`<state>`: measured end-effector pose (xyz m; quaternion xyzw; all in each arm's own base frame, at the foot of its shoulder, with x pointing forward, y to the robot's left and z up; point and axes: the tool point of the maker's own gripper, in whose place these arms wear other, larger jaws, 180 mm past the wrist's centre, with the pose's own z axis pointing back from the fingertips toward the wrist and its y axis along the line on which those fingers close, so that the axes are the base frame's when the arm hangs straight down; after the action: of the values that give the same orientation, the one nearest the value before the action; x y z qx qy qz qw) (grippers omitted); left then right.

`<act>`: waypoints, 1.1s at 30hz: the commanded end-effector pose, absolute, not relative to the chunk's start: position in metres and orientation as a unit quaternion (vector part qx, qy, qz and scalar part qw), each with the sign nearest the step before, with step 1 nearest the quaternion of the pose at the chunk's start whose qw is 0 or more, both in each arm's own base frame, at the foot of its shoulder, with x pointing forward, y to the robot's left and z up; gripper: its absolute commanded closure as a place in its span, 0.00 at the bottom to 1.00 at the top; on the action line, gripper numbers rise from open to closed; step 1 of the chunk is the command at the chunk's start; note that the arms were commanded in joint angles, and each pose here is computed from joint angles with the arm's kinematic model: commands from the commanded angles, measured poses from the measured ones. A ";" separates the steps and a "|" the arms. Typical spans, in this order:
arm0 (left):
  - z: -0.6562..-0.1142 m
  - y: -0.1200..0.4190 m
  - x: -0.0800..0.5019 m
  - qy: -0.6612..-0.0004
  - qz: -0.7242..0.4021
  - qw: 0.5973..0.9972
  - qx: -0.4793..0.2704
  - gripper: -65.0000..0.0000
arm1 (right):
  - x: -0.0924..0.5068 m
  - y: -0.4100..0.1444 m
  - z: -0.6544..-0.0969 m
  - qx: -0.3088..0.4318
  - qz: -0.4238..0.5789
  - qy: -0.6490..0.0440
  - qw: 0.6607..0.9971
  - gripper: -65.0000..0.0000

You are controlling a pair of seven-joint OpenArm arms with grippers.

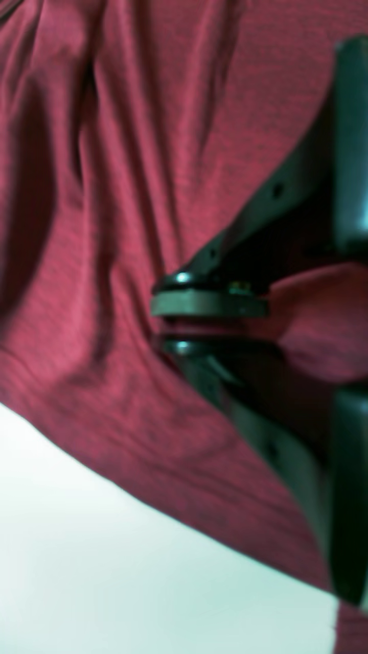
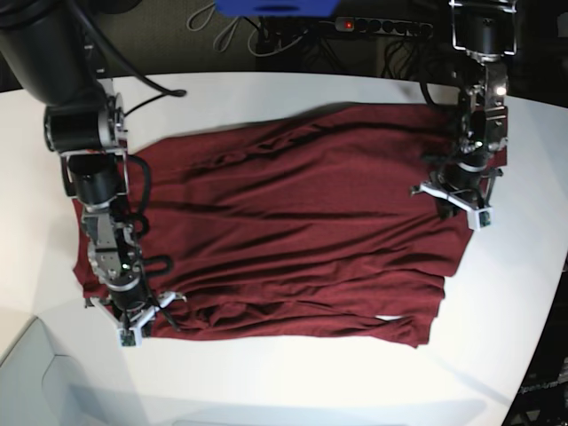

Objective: Layout the t-shirt on the table in an organized manner, then fold the t-shirt properly
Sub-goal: 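Move the right gripper toward the collar while the left grips the side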

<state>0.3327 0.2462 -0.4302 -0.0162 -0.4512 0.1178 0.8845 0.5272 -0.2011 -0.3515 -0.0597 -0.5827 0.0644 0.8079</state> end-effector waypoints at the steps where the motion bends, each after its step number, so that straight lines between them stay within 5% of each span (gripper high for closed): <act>1: -0.419 0.254 0.337 -0.463 0.120 0.878 -0.006 0.91 | 0.536 -0.214 -0.326 -0.073 0.061 -0.605 0.790 1.00; 12: -0.402 0.271 0.354 -0.484 0.136 0.864 0.004 0.91 | 0.424 -0.215 -0.325 -0.058 0.059 -0.530 0.844 1.00; 21: -0.437 0.287 0.363 -0.440 0.170 0.882 0.011 0.91 | 0.323 -0.194 -0.390 -0.028 0.087 -0.437 0.895 1.00; 33: -0.419 0.292 0.394 -0.457 0.175 0.872 0.009 0.91 | 0.278 -0.237 -0.425 -0.053 0.039 -0.382 0.922 1.00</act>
<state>0.3883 0.2859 -0.4276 0.0045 -0.4521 0.1760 0.8744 0.2786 -0.2308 -0.4272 -0.0431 -0.3870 0.0349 0.9204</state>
